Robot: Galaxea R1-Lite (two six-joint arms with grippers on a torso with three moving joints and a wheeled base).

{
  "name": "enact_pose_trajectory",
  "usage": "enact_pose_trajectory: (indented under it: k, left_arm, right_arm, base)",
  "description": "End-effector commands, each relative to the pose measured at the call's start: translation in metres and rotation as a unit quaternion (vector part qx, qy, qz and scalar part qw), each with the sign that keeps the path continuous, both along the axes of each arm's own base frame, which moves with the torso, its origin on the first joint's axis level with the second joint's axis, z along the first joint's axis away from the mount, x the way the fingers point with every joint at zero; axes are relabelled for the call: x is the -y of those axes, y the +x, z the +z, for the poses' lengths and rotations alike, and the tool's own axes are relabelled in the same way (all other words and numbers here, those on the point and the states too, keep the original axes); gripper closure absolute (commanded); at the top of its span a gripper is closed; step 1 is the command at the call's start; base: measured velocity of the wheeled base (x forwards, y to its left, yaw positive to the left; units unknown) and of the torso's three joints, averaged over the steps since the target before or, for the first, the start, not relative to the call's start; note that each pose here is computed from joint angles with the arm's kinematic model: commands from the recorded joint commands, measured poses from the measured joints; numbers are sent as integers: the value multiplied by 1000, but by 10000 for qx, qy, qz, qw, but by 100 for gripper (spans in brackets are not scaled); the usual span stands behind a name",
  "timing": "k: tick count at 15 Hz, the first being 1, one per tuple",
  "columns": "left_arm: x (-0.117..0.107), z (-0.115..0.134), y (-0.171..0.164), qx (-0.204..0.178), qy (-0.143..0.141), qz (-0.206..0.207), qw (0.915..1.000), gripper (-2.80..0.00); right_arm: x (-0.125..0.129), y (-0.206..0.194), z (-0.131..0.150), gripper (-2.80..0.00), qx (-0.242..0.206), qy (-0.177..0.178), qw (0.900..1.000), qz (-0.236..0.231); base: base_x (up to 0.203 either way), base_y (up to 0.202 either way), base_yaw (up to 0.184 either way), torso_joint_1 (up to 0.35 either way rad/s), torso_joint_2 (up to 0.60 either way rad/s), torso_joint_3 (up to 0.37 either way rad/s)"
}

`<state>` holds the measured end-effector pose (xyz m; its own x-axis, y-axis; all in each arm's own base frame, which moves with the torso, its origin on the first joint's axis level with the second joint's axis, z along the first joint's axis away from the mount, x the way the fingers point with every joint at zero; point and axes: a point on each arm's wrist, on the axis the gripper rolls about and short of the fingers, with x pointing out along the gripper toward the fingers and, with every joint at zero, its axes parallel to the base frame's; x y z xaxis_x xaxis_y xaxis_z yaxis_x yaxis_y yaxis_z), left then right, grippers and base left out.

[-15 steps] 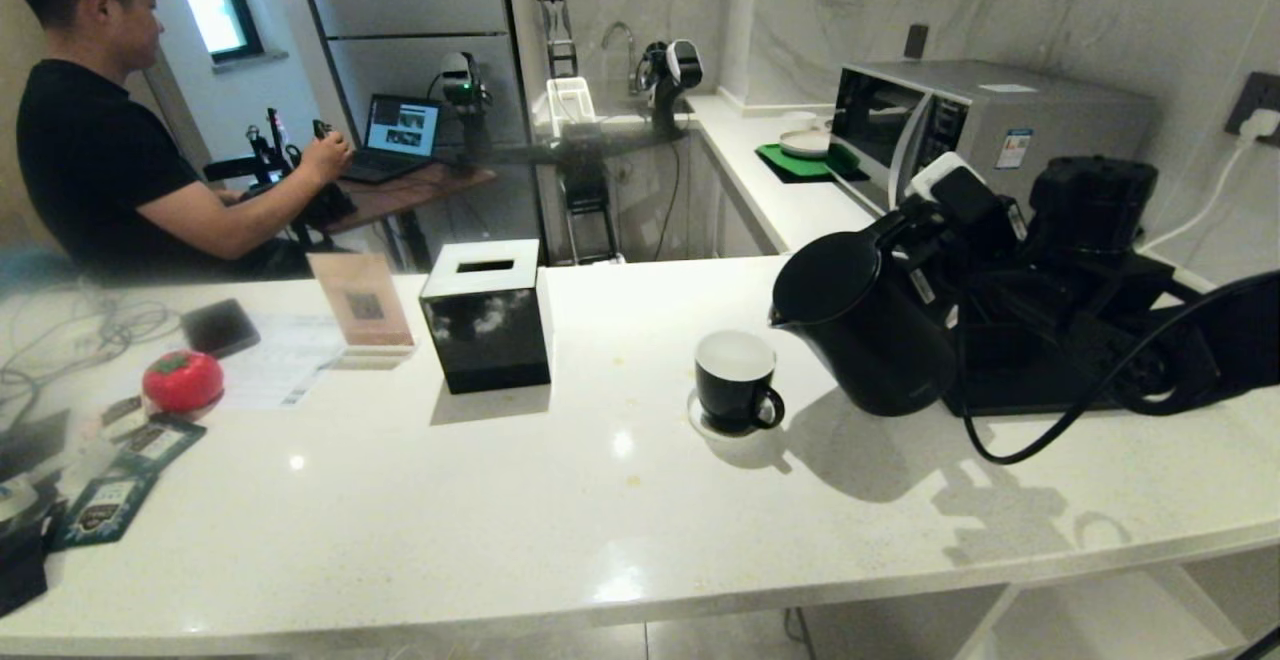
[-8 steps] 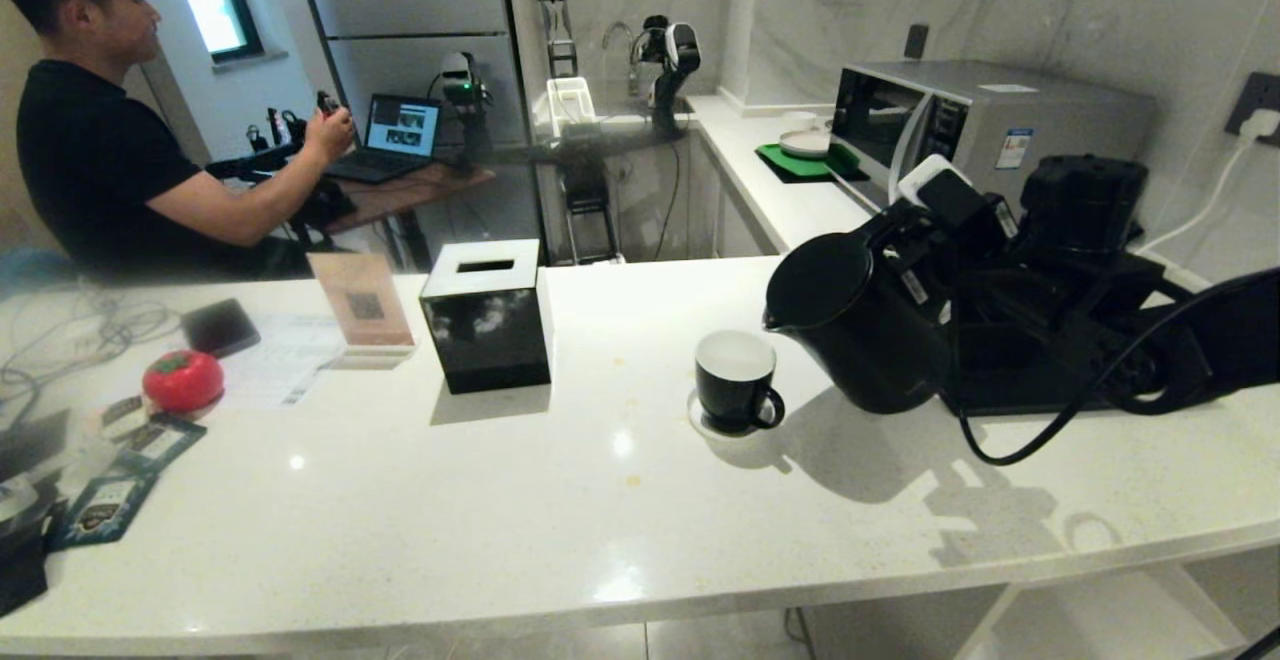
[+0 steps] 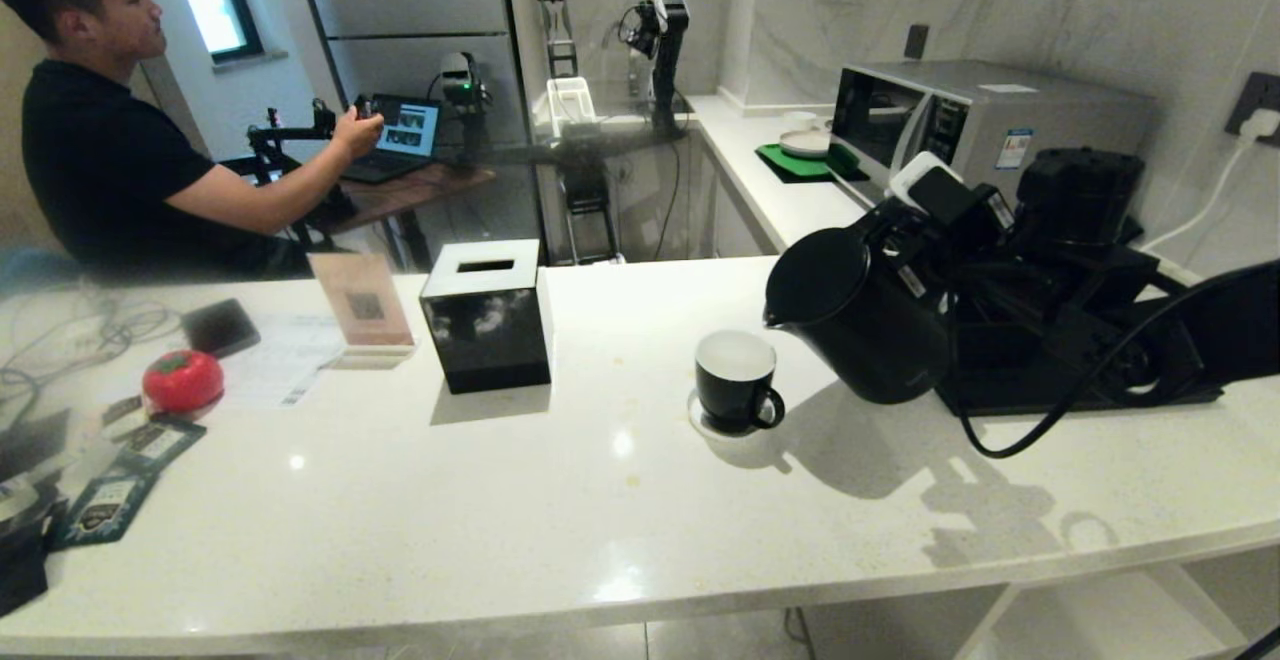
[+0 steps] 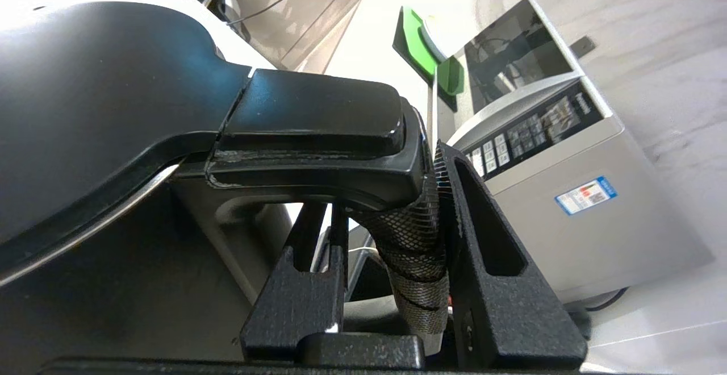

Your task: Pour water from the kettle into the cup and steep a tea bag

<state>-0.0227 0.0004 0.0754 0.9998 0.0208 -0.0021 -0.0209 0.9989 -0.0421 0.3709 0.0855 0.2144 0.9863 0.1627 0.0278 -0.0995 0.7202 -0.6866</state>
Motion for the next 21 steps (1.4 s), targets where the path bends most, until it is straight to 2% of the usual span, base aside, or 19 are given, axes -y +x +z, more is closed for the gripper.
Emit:
enact_pose_trajectory:
  k: [1, 11, 21]
  left_arm:
    - [0, 0, 0, 0, -4, 3, 10000, 0]
    - [0, 0, 0, -5, -4, 3, 10000, 0]
    - [0, 0, 0, -5, -4, 3, 10000, 0]
  right_arm:
    - [-1, 0, 0, 0, 39, -54, 10000, 4]
    - [-8, 2, 9, 0, 307, -471, 9984, 85]
    - [-11, 0, 7, 0, 331, -672, 9966, 344]
  base:
    - [0, 0, 0, 0, 0, 0]
    - [0, 0, 0, 0, 0, 0]
    - [0, 0, 0, 0, 0, 0]
